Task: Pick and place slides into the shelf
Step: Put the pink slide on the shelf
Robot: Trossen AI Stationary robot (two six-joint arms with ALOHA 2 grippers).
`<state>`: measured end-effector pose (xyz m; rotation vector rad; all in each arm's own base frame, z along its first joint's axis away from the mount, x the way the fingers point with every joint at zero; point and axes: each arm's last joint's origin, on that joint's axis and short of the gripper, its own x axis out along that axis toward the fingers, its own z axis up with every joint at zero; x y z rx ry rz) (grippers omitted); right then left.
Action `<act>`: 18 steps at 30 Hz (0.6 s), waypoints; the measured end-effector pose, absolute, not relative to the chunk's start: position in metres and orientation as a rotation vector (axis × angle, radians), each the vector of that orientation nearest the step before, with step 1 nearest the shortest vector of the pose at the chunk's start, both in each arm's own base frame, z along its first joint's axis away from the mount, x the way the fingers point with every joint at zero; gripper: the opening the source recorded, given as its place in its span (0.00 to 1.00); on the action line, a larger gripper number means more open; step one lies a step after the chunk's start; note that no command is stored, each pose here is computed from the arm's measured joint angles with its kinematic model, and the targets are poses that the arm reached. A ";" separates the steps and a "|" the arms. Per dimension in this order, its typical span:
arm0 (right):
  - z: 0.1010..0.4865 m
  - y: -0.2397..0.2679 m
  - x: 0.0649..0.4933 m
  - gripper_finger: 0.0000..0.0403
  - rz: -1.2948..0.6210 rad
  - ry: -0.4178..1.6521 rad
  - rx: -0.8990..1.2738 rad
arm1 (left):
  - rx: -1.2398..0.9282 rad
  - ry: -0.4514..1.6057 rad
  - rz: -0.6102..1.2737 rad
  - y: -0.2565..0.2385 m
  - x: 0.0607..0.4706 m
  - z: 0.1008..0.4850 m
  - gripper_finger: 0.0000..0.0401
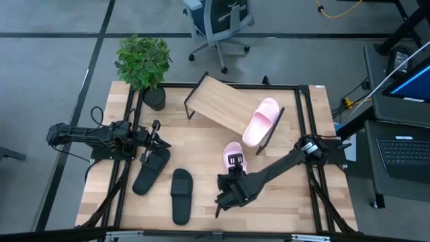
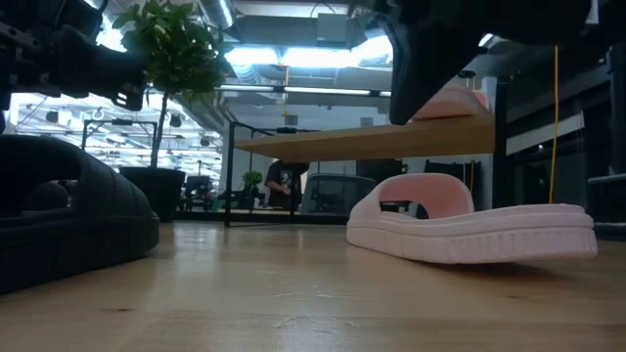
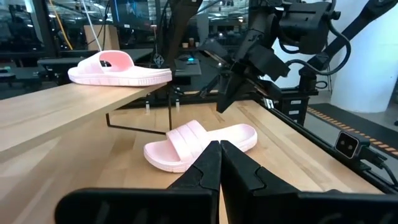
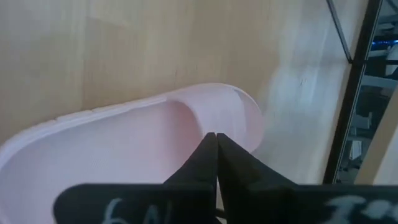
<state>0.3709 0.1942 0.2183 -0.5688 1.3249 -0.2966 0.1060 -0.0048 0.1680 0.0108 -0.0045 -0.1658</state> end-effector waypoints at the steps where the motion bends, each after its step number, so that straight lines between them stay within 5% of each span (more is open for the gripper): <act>1: 0.218 0.193 0.371 0.03 -0.299 1.325 -0.567 | 0.011 -0.004 -0.166 -0.005 0.106 0.168 0.00; 18: 0.217 0.190 0.373 0.19 -0.233 1.371 -0.564 | 0.011 -0.005 -0.166 -0.005 0.106 0.168 0.00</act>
